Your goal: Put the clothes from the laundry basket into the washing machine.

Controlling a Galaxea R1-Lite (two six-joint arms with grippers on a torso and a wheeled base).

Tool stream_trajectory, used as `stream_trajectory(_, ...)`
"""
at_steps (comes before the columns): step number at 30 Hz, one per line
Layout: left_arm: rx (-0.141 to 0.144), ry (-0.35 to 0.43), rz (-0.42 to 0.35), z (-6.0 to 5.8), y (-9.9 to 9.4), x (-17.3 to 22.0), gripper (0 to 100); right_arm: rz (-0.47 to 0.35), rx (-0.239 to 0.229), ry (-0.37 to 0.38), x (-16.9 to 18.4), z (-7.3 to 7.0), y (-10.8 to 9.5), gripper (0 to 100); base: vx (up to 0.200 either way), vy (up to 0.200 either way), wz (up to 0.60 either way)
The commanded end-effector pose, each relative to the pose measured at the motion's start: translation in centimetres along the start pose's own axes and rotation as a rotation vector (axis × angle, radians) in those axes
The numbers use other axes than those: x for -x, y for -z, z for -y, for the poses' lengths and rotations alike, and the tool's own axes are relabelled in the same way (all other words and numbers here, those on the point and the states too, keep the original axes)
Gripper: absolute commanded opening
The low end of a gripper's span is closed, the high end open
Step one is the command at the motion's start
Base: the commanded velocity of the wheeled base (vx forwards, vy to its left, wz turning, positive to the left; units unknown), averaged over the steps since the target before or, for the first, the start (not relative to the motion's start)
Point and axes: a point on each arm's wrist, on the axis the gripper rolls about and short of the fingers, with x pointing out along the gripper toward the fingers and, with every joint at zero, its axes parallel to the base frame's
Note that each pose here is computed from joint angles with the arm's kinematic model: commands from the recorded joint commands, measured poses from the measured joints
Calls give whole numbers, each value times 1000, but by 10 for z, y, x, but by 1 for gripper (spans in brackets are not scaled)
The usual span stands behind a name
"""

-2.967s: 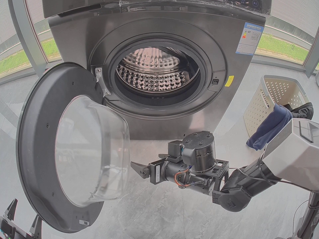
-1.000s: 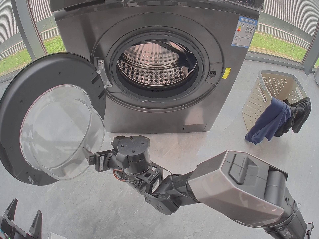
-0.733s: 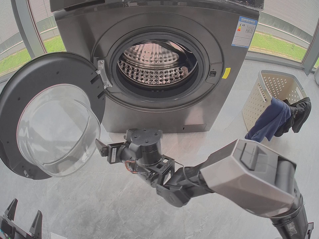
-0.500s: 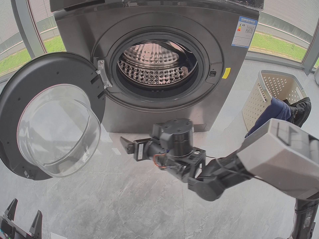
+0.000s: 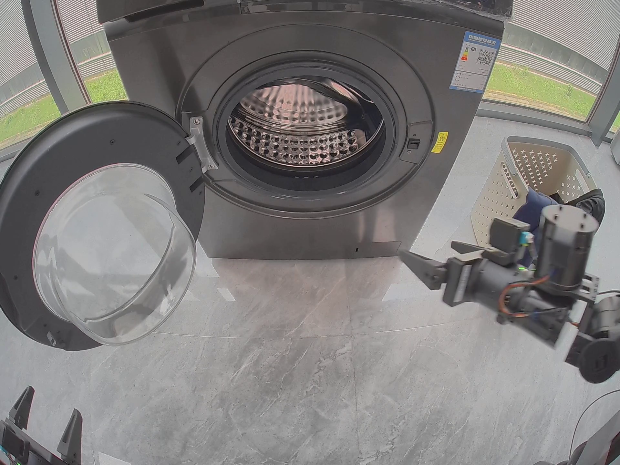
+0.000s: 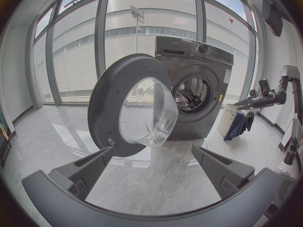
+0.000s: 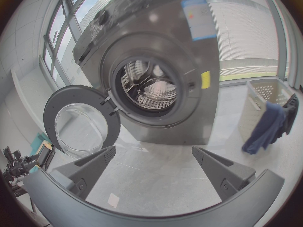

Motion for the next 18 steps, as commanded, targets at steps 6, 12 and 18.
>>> stream_trajectory(6,2,-1,-3,0,5,0,100,254,94,406,241,64,75,100,0,0,0)
stream_trajectory(12,2,-1,-3,0,5,0,100,231,112,417,268,56,125,100,0,0,0)
stream_trajectory(18,3,-1,-3,0,5,0,100,247,115,421,268,56,123,100,0,0,0)
